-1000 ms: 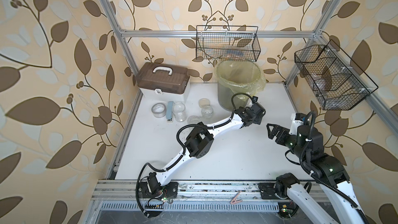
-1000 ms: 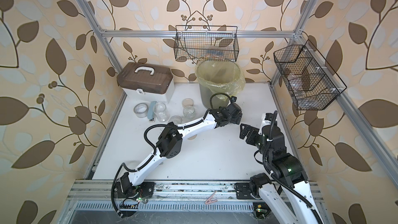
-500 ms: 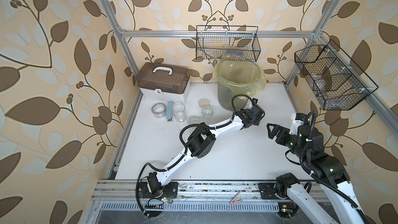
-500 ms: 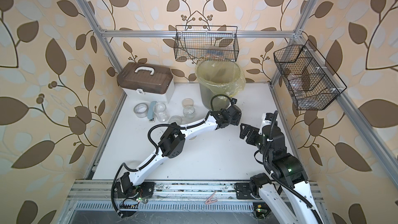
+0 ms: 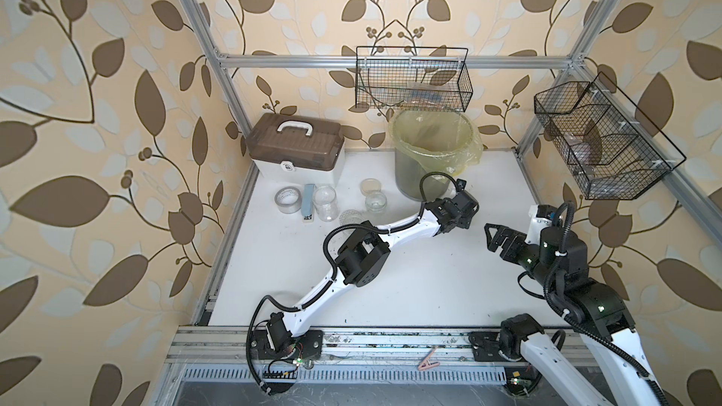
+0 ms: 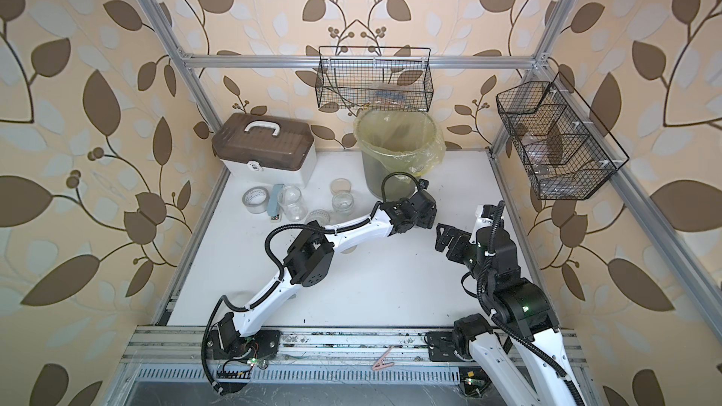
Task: Empty moldy tea leaves from jars
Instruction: Pick up the jar from the center of the board.
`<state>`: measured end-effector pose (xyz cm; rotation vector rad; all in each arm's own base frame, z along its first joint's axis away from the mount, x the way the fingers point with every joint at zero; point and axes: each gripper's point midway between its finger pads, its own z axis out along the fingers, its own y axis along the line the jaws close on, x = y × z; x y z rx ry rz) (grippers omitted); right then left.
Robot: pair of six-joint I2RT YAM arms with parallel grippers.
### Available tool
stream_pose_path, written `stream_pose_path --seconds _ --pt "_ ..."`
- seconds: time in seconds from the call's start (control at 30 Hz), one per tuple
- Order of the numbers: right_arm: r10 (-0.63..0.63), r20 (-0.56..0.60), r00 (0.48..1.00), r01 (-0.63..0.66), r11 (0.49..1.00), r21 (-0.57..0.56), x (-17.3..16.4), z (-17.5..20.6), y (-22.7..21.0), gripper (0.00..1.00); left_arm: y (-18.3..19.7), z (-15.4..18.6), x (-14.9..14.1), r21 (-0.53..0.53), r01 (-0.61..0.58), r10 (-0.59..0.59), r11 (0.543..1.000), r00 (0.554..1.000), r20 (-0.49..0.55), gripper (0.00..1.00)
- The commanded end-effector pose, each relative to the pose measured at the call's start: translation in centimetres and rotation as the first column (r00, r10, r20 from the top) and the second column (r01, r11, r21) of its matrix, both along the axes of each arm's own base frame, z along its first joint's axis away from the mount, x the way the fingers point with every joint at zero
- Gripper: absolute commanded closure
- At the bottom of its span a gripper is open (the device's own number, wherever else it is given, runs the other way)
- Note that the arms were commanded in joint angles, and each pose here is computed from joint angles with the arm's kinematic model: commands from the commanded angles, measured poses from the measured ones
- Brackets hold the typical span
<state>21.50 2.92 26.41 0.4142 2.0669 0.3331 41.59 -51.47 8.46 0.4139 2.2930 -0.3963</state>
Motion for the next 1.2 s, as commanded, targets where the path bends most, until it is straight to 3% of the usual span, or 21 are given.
stream_pose_path --seconds 0.0,0.23,0.37,0.57,0.73,0.93,1.03,1.17 --pt "0.003 0.071 0.997 -0.004 1.0 0.015 0.3 2.4 0.1 0.0 0.1 9.0 -0.2 -0.162 0.004 0.003 0.987 0.999 0.046 0.63" --pt "0.055 0.212 0.976 -0.062 0.998 0.03 0.8 5.3 1.0 0.0 1.3 14.9 -2.4 -0.234 0.059 -0.047 0.97 0.997 0.059 0.64" --pt "0.128 0.305 0.944 -0.13 0.991 -0.015 0.8 7.3 1.8 0.0 1.9 19.7 -3.9 -0.302 0.115 -0.094 0.946 0.992 0.083 0.64" --pt "0.335 0.485 0.808 -0.258 0.941 -0.22 -0.1 10.7 4.0 0.0 3.5 28.5 -6.5 -0.419 0.19 -0.137 0.888 0.979 0.153 0.64" --pt "0.472 0.565 0.677 -0.19 0.853 -0.486 -0.4 12.9 4.5 0.0 5.6 34.9 -8.9 -0.479 0.254 -0.166 0.84 0.962 0.218 0.64" --pt "0.607 0.561 0.563 -0.074 0.713 -0.697 0.1 14.4 5.6 0.0 8.3 39.7 -11.8 -0.54 0.296 -0.196 0.788 0.952 0.234 0.64" --pt "0.702 0.506 0.501 -0.137 0.642 -0.754 0.8 14.6 7.6 0.0 9.3 41.2 -13.3 -0.565 0.32 -0.226 0.761 0.946 0.231 0.64" --pt "0.715 0.555 0.425 -0.15 0.66 -0.736 1.5 16.3 8.9 0.0 10.4 42.4 -14.4 -0.615 0.322 -0.246 0.72 0.947 0.207 0.63"
